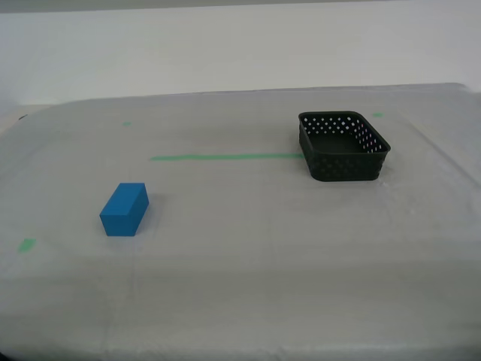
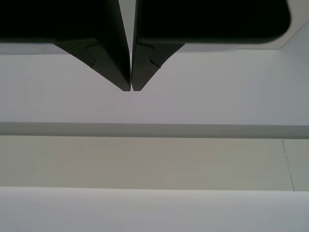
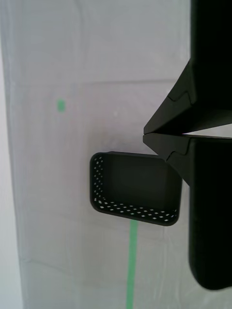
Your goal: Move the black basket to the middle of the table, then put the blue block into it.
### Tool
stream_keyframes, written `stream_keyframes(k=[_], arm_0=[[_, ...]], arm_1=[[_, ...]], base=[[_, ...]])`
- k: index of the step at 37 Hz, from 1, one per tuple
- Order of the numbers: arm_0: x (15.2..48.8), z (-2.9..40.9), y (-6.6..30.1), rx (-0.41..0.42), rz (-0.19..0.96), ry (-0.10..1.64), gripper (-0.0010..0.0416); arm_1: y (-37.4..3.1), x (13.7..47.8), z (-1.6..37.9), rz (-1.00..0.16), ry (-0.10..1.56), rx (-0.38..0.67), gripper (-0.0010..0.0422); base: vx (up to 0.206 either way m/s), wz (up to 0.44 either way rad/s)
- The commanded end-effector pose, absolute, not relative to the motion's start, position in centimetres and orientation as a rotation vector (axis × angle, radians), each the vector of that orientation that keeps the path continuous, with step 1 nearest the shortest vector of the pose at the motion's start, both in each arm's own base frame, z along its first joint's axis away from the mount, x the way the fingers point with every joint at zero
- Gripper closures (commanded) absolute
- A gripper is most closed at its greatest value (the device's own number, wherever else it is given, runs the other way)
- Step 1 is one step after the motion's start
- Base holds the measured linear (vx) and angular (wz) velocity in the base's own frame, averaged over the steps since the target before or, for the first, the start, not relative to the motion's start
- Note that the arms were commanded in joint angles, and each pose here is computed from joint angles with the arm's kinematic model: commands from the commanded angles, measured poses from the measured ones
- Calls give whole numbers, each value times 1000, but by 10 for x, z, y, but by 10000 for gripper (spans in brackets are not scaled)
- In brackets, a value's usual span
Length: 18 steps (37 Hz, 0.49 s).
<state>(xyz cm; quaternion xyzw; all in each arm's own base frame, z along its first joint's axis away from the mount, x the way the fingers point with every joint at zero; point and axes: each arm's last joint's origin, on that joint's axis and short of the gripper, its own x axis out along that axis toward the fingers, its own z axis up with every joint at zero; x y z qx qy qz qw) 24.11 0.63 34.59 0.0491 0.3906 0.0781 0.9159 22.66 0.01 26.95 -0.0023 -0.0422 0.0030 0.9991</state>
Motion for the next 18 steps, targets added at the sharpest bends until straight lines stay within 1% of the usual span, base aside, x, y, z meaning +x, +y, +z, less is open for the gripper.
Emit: stream_keyframes(k=[1, 3, 8, 18], arm_0=[[241, 354, 7, 98, 163, 779, 406], [241, 359, 7, 97, 159, 767, 406], [237, 371, 5, 85, 94, 764, 406], [237, 375, 5, 100, 84, 784, 401]], arm_1=[[0, 227, 270, 6, -91, -3, 412], [0, 227, 270, 6, -91, -3, 412], [0, 227, 270, 6, -91, -3, 412], [0, 227, 270, 6, -91, -3, 412]], base=[[0, 0], [0, 0], [0, 0], [0, 0]])
